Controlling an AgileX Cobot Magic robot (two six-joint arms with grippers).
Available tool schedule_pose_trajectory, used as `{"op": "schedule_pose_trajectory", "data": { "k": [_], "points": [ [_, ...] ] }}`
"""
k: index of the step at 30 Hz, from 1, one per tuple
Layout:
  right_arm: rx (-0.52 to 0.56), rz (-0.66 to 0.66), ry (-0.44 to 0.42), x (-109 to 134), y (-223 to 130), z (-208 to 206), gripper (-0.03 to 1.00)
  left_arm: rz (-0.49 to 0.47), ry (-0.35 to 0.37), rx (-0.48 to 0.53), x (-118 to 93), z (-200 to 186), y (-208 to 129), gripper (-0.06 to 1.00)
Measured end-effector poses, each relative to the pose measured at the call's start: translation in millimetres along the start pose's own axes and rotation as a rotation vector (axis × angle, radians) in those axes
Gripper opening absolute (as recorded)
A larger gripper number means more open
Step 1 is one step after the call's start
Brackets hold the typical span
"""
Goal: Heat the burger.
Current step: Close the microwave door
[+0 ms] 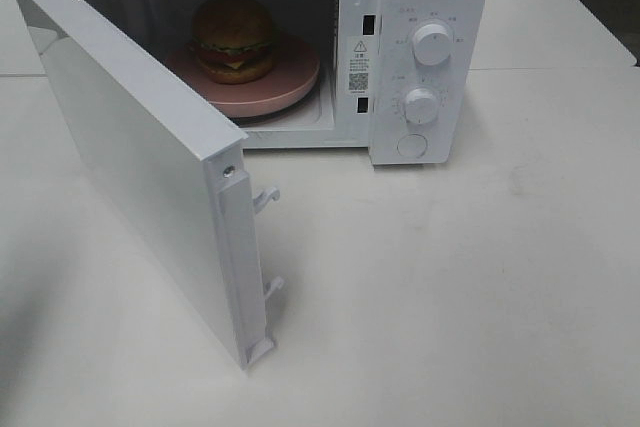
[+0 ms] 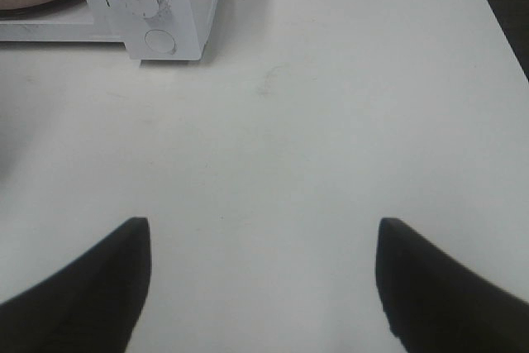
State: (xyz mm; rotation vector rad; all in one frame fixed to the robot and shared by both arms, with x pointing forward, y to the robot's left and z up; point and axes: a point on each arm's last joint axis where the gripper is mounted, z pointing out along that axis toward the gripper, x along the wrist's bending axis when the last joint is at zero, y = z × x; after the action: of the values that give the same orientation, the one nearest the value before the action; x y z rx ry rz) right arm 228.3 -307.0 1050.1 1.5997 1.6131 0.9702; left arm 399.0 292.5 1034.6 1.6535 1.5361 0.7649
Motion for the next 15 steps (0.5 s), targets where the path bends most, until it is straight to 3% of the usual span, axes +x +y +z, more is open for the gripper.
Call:
{"op": "schedule_pose_trajectory", "data": {
  "k": [10, 15],
  "points": [
    [0.000, 0.000, 0.000, 0, 0, 0, 0.73, -0.008, 0.050, -0.010, 8, 35, -9, 0.00],
    [0.000, 0.000, 0.000, 0, 0, 0, 0.73, 0.050, 0.063, -0.039, -1, 49, -7, 0.00]
  ]
}}
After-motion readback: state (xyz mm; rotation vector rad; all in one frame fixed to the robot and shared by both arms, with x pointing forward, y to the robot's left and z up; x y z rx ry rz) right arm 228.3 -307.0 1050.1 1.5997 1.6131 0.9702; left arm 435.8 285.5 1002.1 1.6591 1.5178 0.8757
